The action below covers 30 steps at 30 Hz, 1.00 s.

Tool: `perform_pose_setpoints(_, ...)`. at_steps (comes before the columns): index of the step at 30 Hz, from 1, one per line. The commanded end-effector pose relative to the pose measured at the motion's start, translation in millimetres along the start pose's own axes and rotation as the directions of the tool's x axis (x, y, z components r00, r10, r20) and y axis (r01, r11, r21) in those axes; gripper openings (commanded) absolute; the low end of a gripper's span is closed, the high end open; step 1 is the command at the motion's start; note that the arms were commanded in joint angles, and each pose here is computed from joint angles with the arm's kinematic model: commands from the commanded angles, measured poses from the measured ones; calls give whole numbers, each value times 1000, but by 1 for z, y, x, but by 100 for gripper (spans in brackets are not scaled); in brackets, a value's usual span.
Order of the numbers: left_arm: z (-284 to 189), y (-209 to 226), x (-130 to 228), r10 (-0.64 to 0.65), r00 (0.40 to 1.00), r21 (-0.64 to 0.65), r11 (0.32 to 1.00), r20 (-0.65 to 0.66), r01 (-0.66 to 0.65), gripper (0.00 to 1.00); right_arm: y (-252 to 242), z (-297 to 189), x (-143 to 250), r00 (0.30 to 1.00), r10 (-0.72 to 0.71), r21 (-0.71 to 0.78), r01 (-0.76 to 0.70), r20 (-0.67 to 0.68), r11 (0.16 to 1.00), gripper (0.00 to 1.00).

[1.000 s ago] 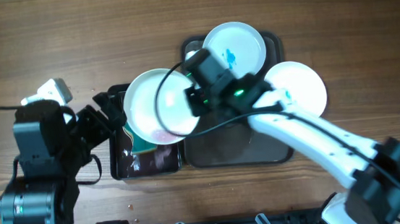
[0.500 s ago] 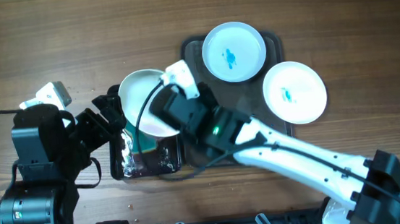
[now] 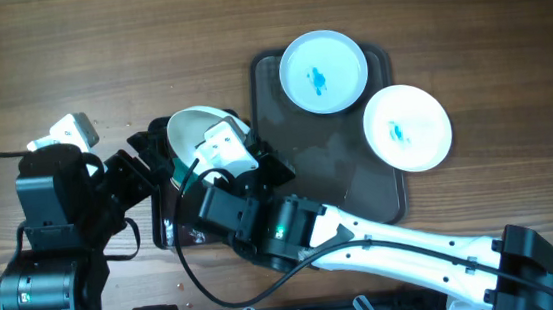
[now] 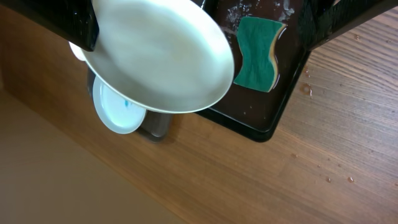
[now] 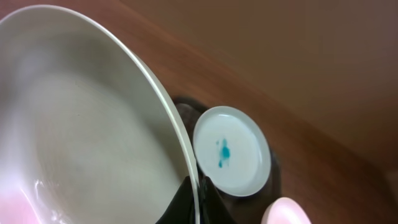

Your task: Clean dirty plates on tray and stack at the side

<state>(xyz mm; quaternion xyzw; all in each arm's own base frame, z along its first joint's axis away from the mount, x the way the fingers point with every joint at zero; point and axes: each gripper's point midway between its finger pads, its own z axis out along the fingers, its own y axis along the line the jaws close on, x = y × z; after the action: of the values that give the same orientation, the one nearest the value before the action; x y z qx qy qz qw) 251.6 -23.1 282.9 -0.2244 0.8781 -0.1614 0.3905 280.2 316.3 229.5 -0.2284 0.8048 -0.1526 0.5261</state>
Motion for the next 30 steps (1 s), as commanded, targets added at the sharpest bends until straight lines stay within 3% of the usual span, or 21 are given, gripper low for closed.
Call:
perform_pose_setpoints(1,-5,-5,-3,-1,1000,23,1000,9,1,100,-19,-8,-16,999,20,63,-22,44,998,4)
perform_pose_setpoints(11,-5,-5,-3,-1,1000,23,1000,9,1,100,-18,-8,-21,998,-3,62,-1,58,998,4)
perform_pose_setpoints(17,-5,-5,-3,-1,1000,23,1000,9,1,100,-16,-10,-41,990,-87,66,79,111,995,4)
perform_pose_setpoints(30,-5,-5,-3,-1,1000,23,1000,9,1,100,-23,-15,-46,987,-97,118,82,128,990,4)
